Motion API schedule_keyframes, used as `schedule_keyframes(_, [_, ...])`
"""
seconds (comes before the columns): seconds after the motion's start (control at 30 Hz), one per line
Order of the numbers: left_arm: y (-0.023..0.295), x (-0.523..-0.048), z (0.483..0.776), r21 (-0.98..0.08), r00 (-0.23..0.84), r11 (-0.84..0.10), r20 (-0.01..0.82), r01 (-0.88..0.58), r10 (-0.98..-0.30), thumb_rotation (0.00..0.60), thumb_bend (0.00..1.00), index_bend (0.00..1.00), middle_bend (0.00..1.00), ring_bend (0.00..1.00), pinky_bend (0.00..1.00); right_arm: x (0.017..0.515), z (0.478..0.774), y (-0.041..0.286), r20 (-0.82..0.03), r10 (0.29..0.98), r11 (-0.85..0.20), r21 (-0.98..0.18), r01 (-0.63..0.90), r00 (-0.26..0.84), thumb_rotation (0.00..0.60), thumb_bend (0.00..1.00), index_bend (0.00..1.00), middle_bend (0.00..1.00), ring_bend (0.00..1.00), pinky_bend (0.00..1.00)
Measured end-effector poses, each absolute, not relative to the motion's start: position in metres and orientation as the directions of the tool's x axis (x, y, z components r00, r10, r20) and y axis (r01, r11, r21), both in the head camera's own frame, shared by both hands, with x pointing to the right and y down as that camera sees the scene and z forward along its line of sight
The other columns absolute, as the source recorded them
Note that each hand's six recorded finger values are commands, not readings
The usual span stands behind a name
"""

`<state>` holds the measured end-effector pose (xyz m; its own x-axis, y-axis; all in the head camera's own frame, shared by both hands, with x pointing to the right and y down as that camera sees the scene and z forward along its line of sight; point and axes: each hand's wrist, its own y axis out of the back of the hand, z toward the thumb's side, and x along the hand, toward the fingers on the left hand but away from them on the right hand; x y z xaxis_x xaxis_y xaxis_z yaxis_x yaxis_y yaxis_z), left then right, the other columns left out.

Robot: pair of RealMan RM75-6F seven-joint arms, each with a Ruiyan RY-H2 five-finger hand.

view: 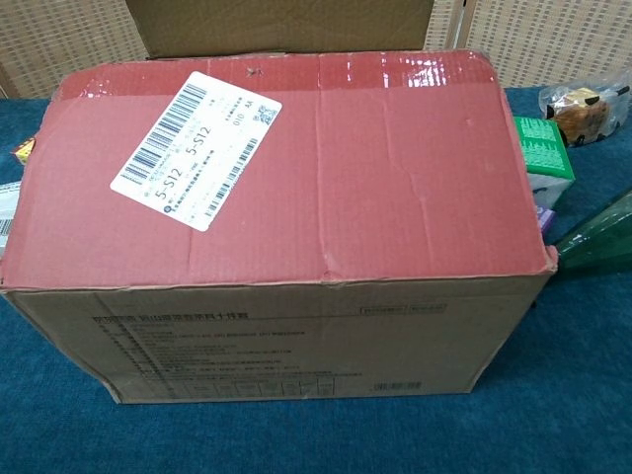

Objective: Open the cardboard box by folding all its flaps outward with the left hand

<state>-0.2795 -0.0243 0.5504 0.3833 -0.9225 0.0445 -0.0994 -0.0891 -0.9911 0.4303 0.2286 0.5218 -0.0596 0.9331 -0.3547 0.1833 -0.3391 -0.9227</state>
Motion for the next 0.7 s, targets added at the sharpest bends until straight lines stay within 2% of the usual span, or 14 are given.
schedule_keyframes(0.37, [-0.085,-0.239,0.555,-0.997,0.398,-0.071,0.07,0.013,-0.915,0.6,0.06,0.0,0.0,0.0,0.07,0.432,0.523,0.226,-0.358,0.931,-0.341,-0.922,0.184,-0.071,0.6,0.08,0.0,0.0,0.0,0.09])
schedule_keyframes(0.53, [-0.095,-0.222,0.573,-0.994,0.379,-0.113,0.107,0.008,-0.919,0.6,0.06,0.0,0.0,0.0,0.07,0.433,0.525,0.225,-0.361,0.93,-0.344,-0.922,0.178,-0.072,0.6,0.08,0.0,0.0,0.0,0.09])
schedule_keyframes(0.7, [-0.089,-0.215,0.583,-0.988,0.398,-0.153,0.132,-0.021,-0.908,0.6,0.06,0.0,0.0,0.0,0.07,0.435,0.525,0.224,-0.36,0.93,-0.343,-0.924,0.171,-0.078,0.6,0.08,0.0,0.0,0.0,0.09])
